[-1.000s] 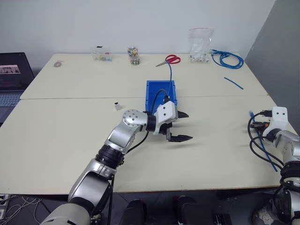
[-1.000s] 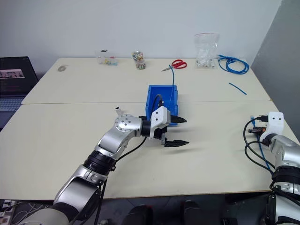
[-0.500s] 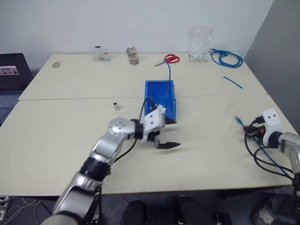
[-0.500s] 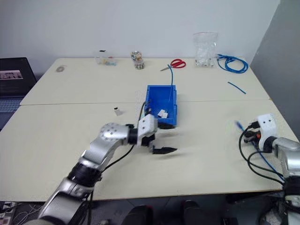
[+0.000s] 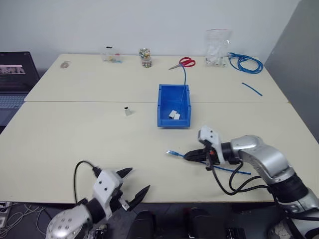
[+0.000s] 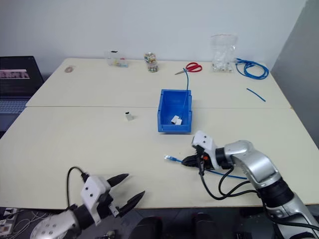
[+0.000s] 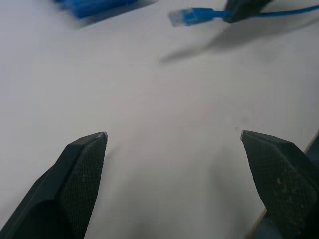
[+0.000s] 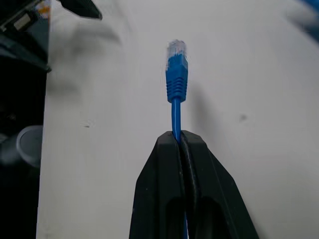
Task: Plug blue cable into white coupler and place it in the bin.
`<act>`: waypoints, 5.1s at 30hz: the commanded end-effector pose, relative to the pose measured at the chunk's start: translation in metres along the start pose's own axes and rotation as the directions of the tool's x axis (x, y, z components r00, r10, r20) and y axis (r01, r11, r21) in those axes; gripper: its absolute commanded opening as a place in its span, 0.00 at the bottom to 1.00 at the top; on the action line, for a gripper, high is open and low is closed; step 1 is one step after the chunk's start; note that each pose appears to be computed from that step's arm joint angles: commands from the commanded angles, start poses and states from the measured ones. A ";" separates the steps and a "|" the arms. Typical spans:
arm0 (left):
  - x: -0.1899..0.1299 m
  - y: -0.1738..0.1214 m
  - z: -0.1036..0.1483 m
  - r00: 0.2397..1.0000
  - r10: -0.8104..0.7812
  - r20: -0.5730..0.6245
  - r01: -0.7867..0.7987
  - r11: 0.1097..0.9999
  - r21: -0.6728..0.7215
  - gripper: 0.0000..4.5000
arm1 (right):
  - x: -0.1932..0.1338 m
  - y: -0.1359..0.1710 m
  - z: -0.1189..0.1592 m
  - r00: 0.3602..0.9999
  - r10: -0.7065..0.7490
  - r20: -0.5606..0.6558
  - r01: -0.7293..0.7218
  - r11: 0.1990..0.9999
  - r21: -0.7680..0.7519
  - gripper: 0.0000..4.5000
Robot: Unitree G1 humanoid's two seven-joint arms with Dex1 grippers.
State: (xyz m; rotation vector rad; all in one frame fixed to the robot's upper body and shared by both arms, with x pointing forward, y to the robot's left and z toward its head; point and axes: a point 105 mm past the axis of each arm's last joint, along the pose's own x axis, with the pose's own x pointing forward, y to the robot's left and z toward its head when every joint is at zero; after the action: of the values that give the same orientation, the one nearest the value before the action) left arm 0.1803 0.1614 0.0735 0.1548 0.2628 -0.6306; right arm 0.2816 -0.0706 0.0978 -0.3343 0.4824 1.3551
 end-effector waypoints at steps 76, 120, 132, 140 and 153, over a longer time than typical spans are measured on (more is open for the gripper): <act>0.135 0.032 0.019 0.602 -0.735 -0.312 0.794 0.510 0.330 1.00 | -0.115 0.044 0.018 0.852 -0.507 0.130 0.485 0.859 0.167 0.99; 0.130 -0.004 0.112 0.591 -0.785 0.185 0.789 0.514 -0.338 0.05 | -0.089 0.093 0.010 0.933 -0.215 0.288 0.055 0.877 0.477 1.00; 0.087 -0.041 0.135 0.486 -0.815 0.314 0.807 0.282 -0.519 0.05 | -0.084 0.066 0.045 0.818 -0.268 0.509 -0.173 0.729 0.662 1.00; 0.082 -0.046 0.130 0.488 -0.813 0.319 0.799 0.269 -0.538 0.05 | -0.076 0.065 0.057 0.808 -0.254 0.531 -0.216 0.712 0.668 1.00; 0.084 -0.048 0.129 0.493 -0.806 0.327 0.801 0.273 -0.533 0.05 | -0.075 0.061 0.060 0.812 -0.238 0.533 -0.227 0.711 0.665 0.50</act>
State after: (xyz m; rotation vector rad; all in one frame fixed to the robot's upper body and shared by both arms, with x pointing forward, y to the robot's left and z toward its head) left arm 0.2464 0.0496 0.1622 -0.7349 0.6046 -1.5168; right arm 0.2231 -0.0952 0.1820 0.7234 0.4495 1.0412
